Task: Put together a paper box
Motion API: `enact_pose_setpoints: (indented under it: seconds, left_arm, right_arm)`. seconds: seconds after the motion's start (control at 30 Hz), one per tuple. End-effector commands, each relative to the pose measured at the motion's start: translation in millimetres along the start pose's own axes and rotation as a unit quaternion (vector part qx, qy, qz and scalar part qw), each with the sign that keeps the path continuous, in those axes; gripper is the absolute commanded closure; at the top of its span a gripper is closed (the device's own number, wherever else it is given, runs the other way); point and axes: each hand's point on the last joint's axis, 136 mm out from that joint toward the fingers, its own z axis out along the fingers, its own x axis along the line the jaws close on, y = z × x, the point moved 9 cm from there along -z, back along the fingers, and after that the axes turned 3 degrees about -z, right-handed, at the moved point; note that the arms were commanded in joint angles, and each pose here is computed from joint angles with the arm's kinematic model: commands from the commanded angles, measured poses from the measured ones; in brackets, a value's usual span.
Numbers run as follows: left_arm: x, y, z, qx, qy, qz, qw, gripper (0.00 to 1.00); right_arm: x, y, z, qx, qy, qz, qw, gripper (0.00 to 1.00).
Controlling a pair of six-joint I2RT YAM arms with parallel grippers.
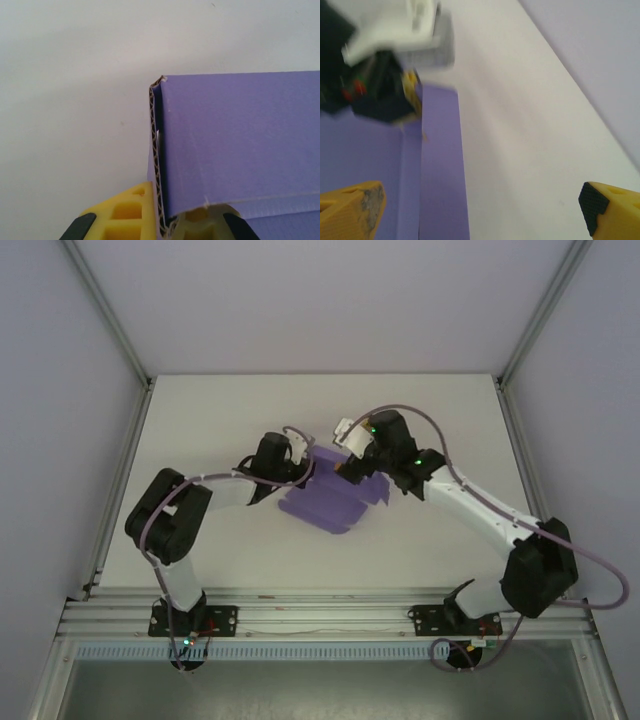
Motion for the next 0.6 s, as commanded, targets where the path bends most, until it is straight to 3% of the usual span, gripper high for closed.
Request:
enact_pose_setpoints:
  seconds: [0.0, 0.1, 0.23, 0.4, 0.57]
  left_arm:
    - [-13.8, -9.5, -6.8, 0.005, 0.003, 0.055, 0.998, 1.00]
    - [-23.7, -18.0, -7.6, 0.016, -0.006, 0.075, 0.997, 1.00]
    - [-26.6, -24.8, -9.4, 0.010, -0.023, 0.077, 0.997, 1.00]
    - [-28.0, -30.8, -4.2, 0.019, -0.033, 0.078, 0.996, 1.00]
    - [-28.0, -36.3, 2.7, 0.027, -0.031, 0.079, 0.996, 1.00]
  right_arm:
    - [-5.3, -0.5, 3.4, -0.003, 0.045, 0.217, 0.975, 0.00]
    - [-13.8, -12.9, 17.8, 0.066, 0.083, 0.335, 0.936, 0.00]
    - [-16.8, -33.3, 42.0, 0.147, 0.157, 0.395, 0.893, 0.11]
    - [-8.1, -43.2, 67.6, 0.163, 0.220, 0.397, 0.876, 0.16]
    - [-3.9, -58.3, 86.2, 0.187, 0.217, 0.404, 0.869, 0.19]
